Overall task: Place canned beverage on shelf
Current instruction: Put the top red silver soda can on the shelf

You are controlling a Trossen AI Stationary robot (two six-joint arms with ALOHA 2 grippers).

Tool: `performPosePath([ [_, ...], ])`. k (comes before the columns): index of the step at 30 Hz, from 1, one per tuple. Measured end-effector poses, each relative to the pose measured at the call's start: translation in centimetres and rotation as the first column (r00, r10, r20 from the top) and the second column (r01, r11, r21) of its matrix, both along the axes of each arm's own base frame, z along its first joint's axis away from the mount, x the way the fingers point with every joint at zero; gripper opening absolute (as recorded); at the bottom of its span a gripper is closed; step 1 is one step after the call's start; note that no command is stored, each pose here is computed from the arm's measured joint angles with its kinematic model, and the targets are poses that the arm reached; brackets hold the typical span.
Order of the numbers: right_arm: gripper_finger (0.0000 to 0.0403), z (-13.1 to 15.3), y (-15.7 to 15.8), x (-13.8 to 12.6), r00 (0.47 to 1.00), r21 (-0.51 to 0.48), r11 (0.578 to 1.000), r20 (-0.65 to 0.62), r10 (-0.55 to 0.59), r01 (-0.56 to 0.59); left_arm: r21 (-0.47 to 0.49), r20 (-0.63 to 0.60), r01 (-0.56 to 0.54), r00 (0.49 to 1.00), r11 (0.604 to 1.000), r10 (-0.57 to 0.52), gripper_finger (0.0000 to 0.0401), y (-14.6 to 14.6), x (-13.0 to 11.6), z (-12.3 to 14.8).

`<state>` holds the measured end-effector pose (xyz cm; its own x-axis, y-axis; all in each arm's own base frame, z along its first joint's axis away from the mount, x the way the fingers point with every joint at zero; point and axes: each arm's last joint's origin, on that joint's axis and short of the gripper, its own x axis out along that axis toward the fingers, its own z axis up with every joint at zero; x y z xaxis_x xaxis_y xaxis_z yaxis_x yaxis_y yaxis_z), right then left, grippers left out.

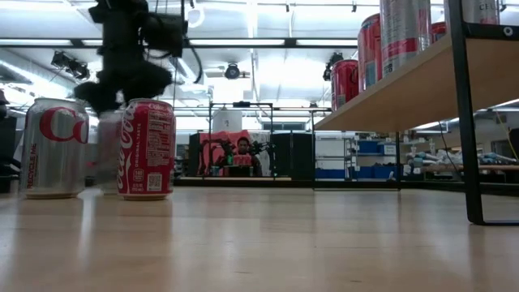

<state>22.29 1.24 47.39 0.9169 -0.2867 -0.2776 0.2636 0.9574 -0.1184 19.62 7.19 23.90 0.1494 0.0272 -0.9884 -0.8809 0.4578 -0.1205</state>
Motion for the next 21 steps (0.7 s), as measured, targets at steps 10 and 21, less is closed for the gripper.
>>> performPosePath([
  [10, 0.0236, -0.4, -0.4, 0.1, 0.999, 0.002, 1.000, -0.036, -0.006, 0.006, 0.082, 0.171, 0.074, 0.981, 0.994, -0.087, 0.0310, 2.1, 4.7, 5.0],
  [21, 0.0236, -1.1, -0.6, -0.9, 0.991, 0.025, 0.999, -0.128, -0.042, 0.046, 0.141, 0.196, 0.356, 0.905, 0.924, -0.379, 0.0309, -0.3, 14.5, 9.3],
])
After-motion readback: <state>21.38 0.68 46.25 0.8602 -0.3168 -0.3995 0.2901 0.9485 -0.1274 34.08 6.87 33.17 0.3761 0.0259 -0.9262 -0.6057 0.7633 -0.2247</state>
